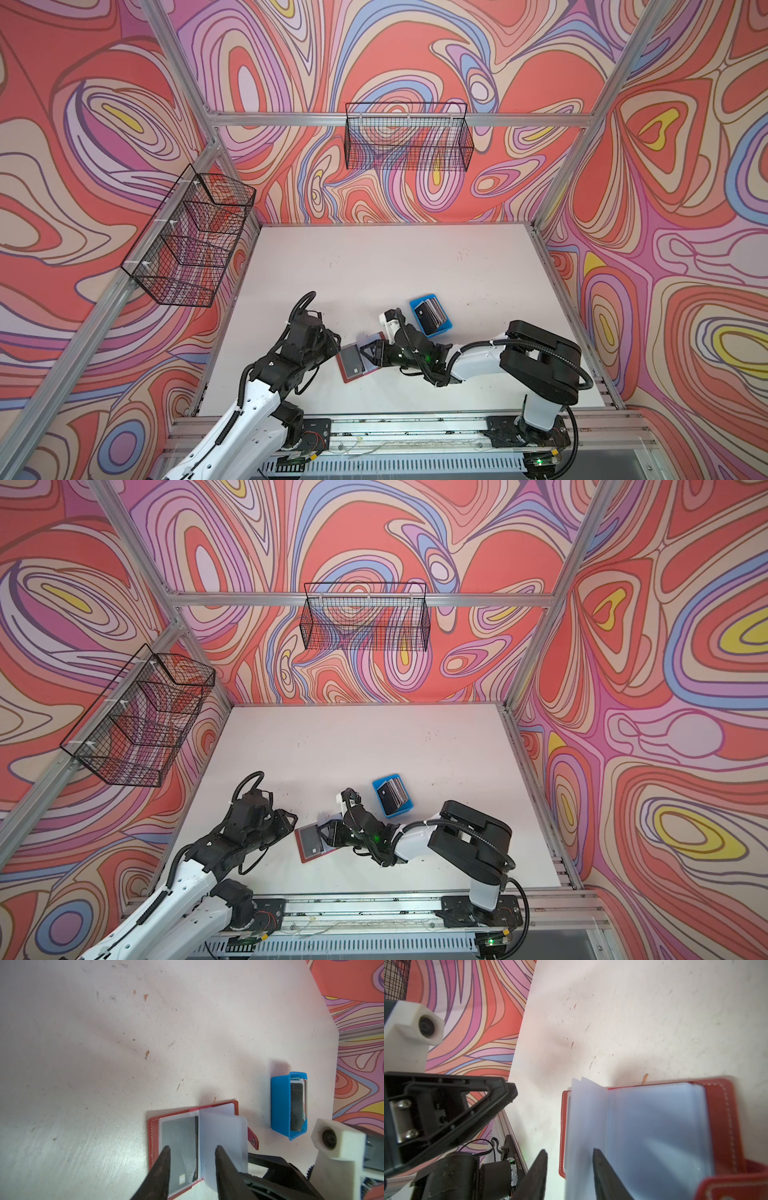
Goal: Put the credit cards into the card holder
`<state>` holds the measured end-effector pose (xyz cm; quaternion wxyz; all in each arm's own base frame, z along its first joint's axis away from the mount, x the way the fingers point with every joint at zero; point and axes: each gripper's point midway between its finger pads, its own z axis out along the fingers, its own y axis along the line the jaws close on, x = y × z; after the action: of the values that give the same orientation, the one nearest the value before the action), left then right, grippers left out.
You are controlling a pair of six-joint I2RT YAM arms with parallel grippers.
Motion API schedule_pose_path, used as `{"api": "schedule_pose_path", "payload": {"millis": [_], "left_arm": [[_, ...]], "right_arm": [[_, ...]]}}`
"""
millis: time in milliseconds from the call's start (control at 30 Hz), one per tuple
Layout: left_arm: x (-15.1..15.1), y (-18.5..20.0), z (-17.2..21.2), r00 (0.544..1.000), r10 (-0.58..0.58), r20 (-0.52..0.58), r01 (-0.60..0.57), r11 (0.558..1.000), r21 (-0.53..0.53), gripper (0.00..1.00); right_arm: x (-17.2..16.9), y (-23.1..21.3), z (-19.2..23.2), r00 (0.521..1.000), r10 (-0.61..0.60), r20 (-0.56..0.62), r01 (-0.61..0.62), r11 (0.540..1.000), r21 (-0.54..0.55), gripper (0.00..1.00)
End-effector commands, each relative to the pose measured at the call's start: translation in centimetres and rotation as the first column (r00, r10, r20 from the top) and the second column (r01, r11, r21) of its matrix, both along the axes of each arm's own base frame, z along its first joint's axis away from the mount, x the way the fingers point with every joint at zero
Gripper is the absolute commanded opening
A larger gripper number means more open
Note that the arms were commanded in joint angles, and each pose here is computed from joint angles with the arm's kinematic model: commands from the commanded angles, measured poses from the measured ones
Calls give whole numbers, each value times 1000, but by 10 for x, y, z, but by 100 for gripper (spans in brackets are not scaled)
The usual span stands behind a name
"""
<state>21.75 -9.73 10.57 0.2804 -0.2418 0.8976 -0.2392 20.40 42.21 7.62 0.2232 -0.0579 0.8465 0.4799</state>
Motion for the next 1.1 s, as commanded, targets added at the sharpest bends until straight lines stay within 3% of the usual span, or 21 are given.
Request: {"api": "schedule_pose_path", "payload": {"millis": [0, 267, 533, 900, 1067], "left_arm": [[-3, 1, 11, 1000, -9, 6, 9, 1000, 5, 39], [-4, -1, 18, 999, -21, 27, 21, 1000, -15, 39], [-6, -3, 9, 999, -36, 7, 36, 999, -18, 38], [-16, 3, -31, 998, -17, -59, 17, 1000, 9, 38], [-22, 2, -51, 996, -30, -88, 30, 1000, -1, 46]], "right_arm": [[-1, 3, 12, 1000, 8, 19, -8, 1000, 16, 42], [-2, 10, 15, 999, 29, 14, -30, 999, 39, 23], [-9, 24, 8, 997, 75, -19, -74, 995, 68, 25], [-17, 36, -40, 993, 81, -85, -81, 997, -5, 27], [-17, 33, -49, 994, 66, -85, -71, 996, -49, 26]]}}
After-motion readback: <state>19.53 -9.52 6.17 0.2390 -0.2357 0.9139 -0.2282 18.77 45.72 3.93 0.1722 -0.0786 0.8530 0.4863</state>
